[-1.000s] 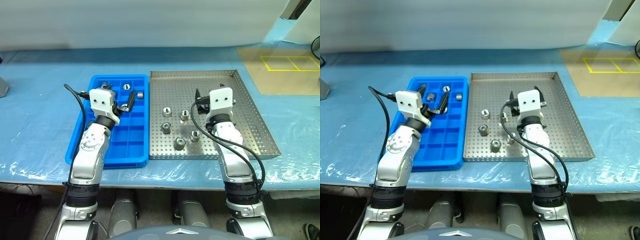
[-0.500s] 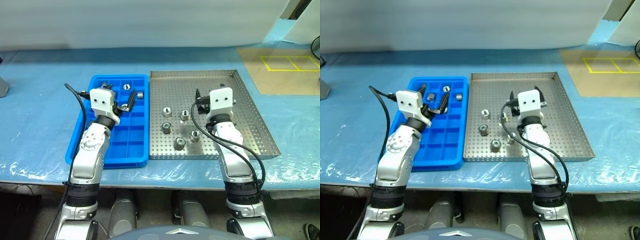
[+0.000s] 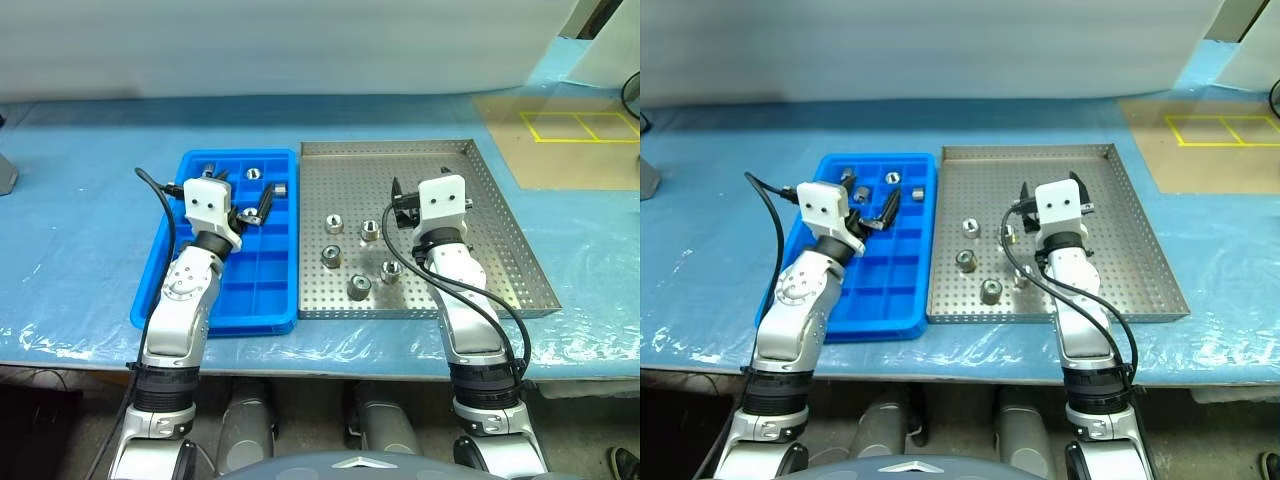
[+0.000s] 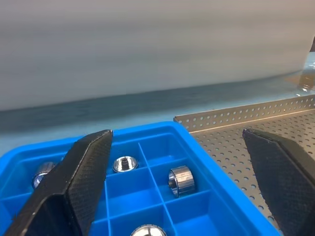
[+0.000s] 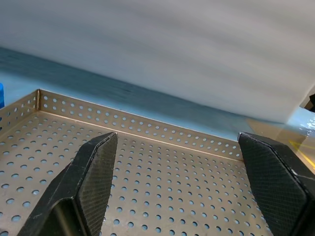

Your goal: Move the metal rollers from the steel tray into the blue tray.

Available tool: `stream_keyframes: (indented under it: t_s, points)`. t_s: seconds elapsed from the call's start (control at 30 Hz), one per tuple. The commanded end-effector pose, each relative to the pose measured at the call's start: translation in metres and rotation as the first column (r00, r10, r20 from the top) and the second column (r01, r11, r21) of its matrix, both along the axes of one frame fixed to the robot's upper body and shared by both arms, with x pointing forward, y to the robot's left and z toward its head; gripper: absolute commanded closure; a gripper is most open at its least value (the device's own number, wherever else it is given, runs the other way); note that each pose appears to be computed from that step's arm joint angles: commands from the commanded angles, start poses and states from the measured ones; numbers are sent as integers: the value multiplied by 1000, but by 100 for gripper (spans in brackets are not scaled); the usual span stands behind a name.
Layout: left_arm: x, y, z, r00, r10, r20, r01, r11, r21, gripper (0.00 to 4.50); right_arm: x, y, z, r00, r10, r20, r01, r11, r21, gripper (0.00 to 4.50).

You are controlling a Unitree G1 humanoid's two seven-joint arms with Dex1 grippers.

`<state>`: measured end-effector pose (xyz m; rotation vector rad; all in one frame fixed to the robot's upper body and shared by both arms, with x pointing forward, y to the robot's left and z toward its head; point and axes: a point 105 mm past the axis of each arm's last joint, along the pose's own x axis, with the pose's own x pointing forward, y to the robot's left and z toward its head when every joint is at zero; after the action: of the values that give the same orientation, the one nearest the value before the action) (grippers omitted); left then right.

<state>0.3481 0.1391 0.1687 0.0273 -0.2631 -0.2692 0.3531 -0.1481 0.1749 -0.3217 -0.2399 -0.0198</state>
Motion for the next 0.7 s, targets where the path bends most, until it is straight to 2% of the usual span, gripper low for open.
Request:
stream_keyframes:
  t_s: [0.03, 0.2, 0.33, 0.4, 0.5, 0.57, 0.63, 0.7]
  points:
    - [1, 3, 9, 999, -6, 50, 5, 1000, 7, 3, -6, 1, 17, 998, -4, 67, 4, 1000, -3, 45]
    - [4, 4, 8, 999, -30, 39, 30, 999, -20, 3, -8, -2, 19, 997, -15, 73, 15, 1000, -5, 45]
    - [11, -9, 35, 983, -173, 66, 171, 985, 29, 3, -7, -9, 21, 999, 40, 29, -40, 999, -2, 45]
    - [15, -24, 59, 950, -293, 105, 286, 955, 79, 3, -9, -7, 23, 994, 111, 18, -111, 994, -22, 45]
    - [13, -59, 89, 845, -521, 116, 489, 843, 225, 3, -11, 3, 22, 963, 266, -34, -267, 963, -28, 45]
    - [10, -74, 95, 772, -629, 89, 588, 761, 273, 3, -13, 11, 19, 923, 375, -86, -374, 927, 25, 45]
    - [0, -94, 92, 628, -778, -1, 728, 588, 352, 3, -21, 14, 22, 847, 511, -143, -510, 859, 50, 45]
    - [-4, -105, 89, 540, -839, -61, 779, 472, 412, 3, -25, 5, 28, 820, 548, -166, -549, 835, 47, 45]
